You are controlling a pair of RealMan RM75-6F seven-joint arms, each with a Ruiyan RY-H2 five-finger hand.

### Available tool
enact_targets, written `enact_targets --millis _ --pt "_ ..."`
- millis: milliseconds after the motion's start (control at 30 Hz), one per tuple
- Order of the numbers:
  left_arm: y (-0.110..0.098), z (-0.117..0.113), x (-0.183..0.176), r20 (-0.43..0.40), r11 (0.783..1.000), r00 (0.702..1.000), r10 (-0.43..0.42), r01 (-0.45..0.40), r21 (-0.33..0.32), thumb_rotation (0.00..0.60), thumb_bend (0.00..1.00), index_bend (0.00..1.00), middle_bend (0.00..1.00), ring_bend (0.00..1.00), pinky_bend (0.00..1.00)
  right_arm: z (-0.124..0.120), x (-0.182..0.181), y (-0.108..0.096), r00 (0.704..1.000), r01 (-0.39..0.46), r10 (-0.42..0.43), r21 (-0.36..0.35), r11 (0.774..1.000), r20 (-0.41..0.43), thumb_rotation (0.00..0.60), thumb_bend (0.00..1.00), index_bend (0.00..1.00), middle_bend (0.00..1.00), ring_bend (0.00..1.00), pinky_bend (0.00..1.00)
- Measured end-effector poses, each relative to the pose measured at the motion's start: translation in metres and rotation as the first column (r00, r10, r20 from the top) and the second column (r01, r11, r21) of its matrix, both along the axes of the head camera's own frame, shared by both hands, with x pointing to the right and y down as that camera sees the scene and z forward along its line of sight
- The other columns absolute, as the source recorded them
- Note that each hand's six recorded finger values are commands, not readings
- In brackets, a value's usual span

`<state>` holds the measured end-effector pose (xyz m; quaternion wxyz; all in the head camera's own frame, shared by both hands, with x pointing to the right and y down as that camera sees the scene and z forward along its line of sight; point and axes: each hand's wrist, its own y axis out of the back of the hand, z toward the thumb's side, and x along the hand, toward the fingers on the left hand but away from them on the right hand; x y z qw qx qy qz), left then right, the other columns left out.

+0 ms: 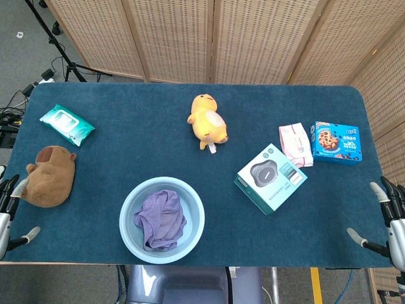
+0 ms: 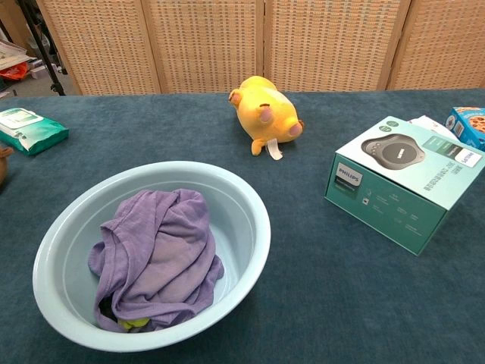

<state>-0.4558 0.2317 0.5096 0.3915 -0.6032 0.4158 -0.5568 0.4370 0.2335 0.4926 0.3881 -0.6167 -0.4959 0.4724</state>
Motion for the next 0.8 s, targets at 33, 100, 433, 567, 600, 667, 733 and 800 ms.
enact_targets --millis 33,100,433,567,600,667,733,800 --pt "0.0 -0.001 0.0 -0.001 1.0 1.0 -0.001 0.001 0.003 0.6 0.0 0.0 0.0 0.0 0.0 0.0 0.0 0.0 1.0 -0.001 0.001 -0.001 1.0 0.001 0.6 0.0 0.0 0.0 0.0 0.0" --pt "0.001 -0.002 -0.001 -0.002 1.0 1.0 -0.003 0.003 0.01 0.6 0.0 0.0 0.0 0.0 0.0 0.0 0.001 0.001 1.0 0.0 0.0 -0.002 1.0 0.0 0.6 0.0 0.0 0.0 0.0 0.0" --pt "-0.002 -0.002 -0.002 -0.028 1.0 1.0 -0.003 0.004 0.015 0.6 0.0 0.0 0.12 0.06 0.0 0.004 -0.002 0.002 1.0 0.009 -0.01 -0.014 1.0 -0.005 0.6 0.0 0.0 0.0 0.0 0.0" --pt "-0.008 -0.002 -0.006 -0.052 0.999 0.998 -0.027 0.029 0.028 0.6 0.0 0.0 0.76 0.69 0.48 0.003 -0.003 0.002 1.0 0.006 -0.006 -0.012 1.0 -0.003 0.6 0.0 0.0 0.0 0.0 0.0" --pt "-0.01 -0.002 -0.008 -0.058 0.999 0.998 -0.037 0.039 0.034 0.6 0.0 0.0 0.86 0.83 0.71 0.003 -0.003 0.001 1.0 0.006 -0.006 -0.012 1.0 -0.003 0.6 0.0 0.0 0.0 0.0 0.0" --pt "-0.014 -0.001 -0.011 -0.07 0.997 0.996 -0.057 0.06 0.041 0.6 0.03 0.0 0.94 0.96 0.9 0.003 -0.003 0.001 1.0 0.006 -0.006 -0.014 1.0 -0.004 0.6 0.0 0.0 0.0 0.0 0.0" --pt "-0.018 0.002 -0.015 -0.082 0.996 0.993 -0.082 0.085 0.036 0.6 0.11 0.0 0.95 1.0 0.96 0.003 -0.003 0.001 1.0 0.006 -0.007 -0.015 1.0 -0.004 0.6 0.0 0.0 0.0 0.0 0.0" --pt "-0.021 0.008 -0.018 -0.086 0.994 0.991 -0.106 0.108 0.012 0.6 0.17 0.0 0.95 1.0 0.97 0.003 -0.003 0.001 1.0 0.005 -0.006 -0.015 1.0 -0.004 0.6 0.0 0.0 0.0 0.0 0.0"
